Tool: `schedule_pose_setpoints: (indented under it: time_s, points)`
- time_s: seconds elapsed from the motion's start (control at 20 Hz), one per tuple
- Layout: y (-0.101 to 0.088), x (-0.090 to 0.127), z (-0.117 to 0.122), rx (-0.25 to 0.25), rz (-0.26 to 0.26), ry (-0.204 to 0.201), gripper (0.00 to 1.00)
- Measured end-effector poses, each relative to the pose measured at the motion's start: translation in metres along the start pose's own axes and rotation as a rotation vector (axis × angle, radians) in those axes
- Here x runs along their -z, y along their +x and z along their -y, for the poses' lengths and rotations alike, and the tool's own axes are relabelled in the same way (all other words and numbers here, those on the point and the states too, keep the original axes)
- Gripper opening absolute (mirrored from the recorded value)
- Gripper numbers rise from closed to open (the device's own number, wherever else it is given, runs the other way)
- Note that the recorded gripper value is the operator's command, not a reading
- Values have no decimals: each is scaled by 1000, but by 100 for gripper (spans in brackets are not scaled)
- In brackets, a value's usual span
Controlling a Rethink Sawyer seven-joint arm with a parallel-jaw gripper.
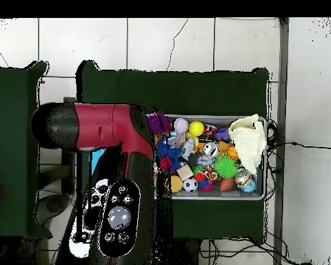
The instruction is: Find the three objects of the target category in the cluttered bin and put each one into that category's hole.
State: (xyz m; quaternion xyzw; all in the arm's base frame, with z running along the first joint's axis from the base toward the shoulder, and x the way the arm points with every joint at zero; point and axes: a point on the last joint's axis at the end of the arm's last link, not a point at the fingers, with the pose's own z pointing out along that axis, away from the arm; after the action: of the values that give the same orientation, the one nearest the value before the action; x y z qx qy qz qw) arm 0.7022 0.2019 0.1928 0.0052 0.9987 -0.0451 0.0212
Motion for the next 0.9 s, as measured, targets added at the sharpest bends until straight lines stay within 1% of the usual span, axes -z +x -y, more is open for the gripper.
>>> schedule_pose_setpoints:
  time_s: [0.15,0.35,0.4,0.6,0.65,0.9]
  points:
    - [6,-6,0,-7,-10,-4,0]
    - [15,-18,2,-12,-7,-3,0]
    - [18,-24,3,-13,-2,-1,0]
    - [23,-36,5,-15,17,3,0]
    - [25,-42,6,-16,27,5,0]
    - [30,-55,7,-16,38,10,0]
